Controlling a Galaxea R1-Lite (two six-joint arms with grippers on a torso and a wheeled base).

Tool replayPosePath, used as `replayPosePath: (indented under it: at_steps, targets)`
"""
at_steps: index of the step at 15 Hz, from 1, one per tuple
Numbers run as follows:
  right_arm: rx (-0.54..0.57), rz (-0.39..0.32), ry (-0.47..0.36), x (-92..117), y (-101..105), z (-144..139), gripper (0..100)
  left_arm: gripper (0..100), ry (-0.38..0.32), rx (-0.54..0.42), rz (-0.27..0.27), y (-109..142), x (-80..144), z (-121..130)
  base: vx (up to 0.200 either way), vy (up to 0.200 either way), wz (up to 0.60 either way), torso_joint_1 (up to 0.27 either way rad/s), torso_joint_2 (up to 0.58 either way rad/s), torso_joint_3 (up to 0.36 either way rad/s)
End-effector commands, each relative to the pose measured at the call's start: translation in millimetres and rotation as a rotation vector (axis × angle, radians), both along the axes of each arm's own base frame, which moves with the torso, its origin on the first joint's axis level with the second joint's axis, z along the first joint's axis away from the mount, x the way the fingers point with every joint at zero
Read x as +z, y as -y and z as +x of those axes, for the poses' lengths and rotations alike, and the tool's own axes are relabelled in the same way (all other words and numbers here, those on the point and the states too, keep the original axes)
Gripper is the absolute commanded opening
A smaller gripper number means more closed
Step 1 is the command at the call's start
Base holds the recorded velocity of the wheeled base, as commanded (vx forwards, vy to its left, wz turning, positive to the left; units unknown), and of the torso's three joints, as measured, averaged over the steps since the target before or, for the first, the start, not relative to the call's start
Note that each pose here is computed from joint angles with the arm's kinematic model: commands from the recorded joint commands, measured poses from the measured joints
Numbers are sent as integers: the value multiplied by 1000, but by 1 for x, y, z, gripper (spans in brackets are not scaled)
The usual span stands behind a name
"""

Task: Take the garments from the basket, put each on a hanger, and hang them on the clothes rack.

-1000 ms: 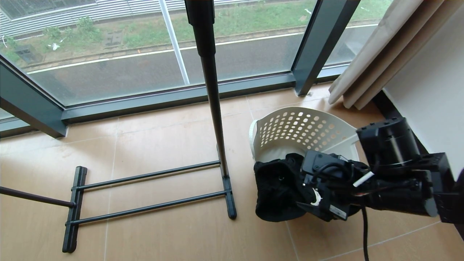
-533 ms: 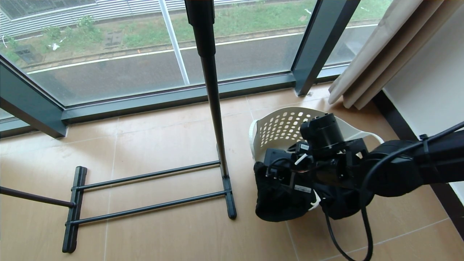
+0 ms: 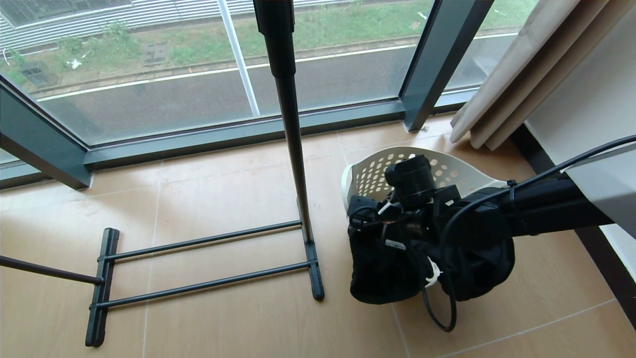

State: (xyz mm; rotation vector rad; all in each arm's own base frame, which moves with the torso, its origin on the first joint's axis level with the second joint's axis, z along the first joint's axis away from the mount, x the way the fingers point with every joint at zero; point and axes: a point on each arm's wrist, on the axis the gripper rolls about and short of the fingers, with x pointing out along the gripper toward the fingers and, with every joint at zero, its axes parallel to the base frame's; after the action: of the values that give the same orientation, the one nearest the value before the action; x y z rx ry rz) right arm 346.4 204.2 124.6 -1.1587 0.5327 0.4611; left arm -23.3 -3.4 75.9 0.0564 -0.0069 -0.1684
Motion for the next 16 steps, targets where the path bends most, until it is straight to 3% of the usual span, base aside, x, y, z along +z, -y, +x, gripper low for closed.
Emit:
replayPosePath:
  at_steps: [1,5,6,8,10,13,16]
  targets:
    - [-15,8,16,1,0,10,100,100,-1,0,0,0,0,0,0,0,0,0,0,0]
    - [-39,18,27,-4,2,27,100,100,-1,-2,0,0,0,0,0,0,0,0,0,0]
    - [-45,24,27,-5,1,29,0,100,-1,-2,0,0,0,0,0,0,0,0,0,0]
    - [-61,41,18,-5,3,25,0,100,-1,-2,0,0,0,0,0,0,0,0,0,0]
    - [-70,58,25,10,13,8,0,100,0,-2,2,0,0,0,0,0,0,0,0,0]
    - [-86,127,73,52,39,-43,0,100,0,-2,2,0,0,0,0,0,0,0,0,0]
    - [-81,171,122,79,67,-96,0,100,0,-2,2,0,0,0,0,0,0,0,0,0]
